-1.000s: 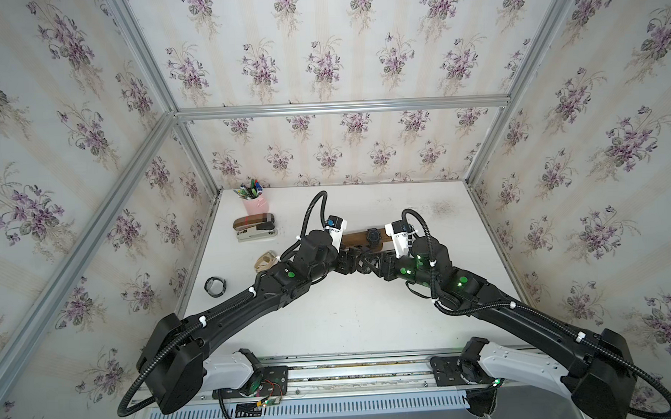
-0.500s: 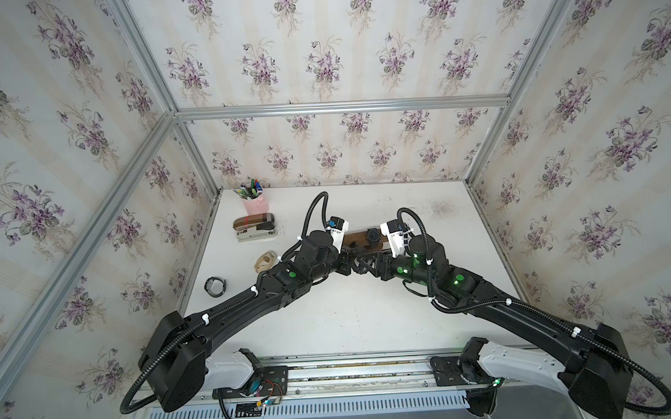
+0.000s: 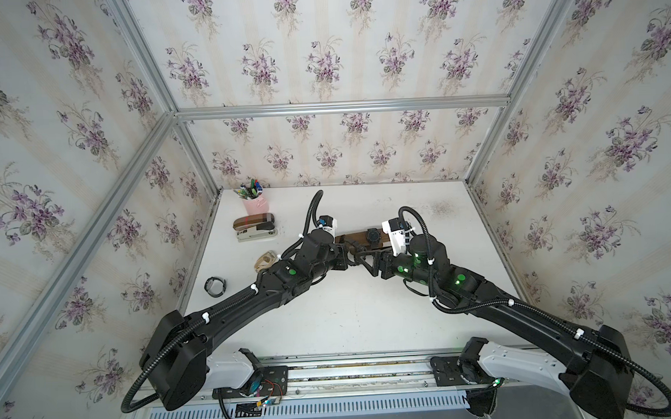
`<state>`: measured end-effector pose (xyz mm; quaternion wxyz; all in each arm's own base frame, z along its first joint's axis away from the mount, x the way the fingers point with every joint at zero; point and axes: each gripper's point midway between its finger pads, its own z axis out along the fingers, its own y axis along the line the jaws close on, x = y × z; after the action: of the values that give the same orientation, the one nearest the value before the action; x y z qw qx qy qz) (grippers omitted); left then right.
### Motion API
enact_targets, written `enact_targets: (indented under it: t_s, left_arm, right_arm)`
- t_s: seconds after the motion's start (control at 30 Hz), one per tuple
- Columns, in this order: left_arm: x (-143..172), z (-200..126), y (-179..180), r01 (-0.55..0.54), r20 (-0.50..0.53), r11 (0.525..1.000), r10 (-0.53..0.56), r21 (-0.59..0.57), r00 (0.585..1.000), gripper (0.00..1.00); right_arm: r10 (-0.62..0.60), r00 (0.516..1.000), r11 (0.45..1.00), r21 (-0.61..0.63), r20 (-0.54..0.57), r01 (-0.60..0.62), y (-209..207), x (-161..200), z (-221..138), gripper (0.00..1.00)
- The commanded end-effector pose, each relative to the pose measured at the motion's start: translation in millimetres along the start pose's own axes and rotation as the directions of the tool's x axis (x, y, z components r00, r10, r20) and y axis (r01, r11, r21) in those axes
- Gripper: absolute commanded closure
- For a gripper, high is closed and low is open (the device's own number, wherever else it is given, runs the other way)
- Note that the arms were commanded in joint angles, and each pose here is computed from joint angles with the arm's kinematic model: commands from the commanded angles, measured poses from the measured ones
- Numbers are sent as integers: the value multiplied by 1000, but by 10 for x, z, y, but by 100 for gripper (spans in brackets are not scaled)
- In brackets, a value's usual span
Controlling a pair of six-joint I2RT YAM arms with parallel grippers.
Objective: Place watch on stand
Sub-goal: Pick up the watch at the center of the board.
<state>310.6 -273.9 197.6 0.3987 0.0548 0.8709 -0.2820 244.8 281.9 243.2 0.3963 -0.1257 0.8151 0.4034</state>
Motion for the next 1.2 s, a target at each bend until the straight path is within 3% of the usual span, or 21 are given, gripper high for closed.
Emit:
enact_targets:
  t_s: [0.0, 0.2, 0.53, 0.73, 0.93, 1.17]
  left_arm:
    - [-71, -27, 19, 35, 24, 999, -34, -25, 999, 97]
    - [-80, -31, -75, 18, 26, 999, -19, 32, 999, 97]
    - [-62, -16, -295, -8, 11, 989, 7, 144, 1000, 97]
    - [-46, -12, -412, -33, -1, 981, 34, 190, 999, 96]
    - [-30, 11, -464, -45, -12, 977, 49, 207, 999, 96]
    - [-4, 9, -444, -46, -21, 979, 51, 198, 998, 88]
  right_arm:
    - [-27, 1000, 1000, 2, 15, 27, 11, -33, -33, 18]
    - [-42, 999, 999, -28, -4, 42, 57, 10, -33, 11]
    - [-39, 999, 998, -52, -12, 38, 85, 42, -17, 17]
    - [-36, 999, 998, -52, -4, 35, 95, 17, -23, 27]
    - [-48, 999, 998, -33, -4, 48, 78, -6, -17, 44]
    - [-19, 1000, 1000, 18, 4, 19, -23, -3, -24, 61]
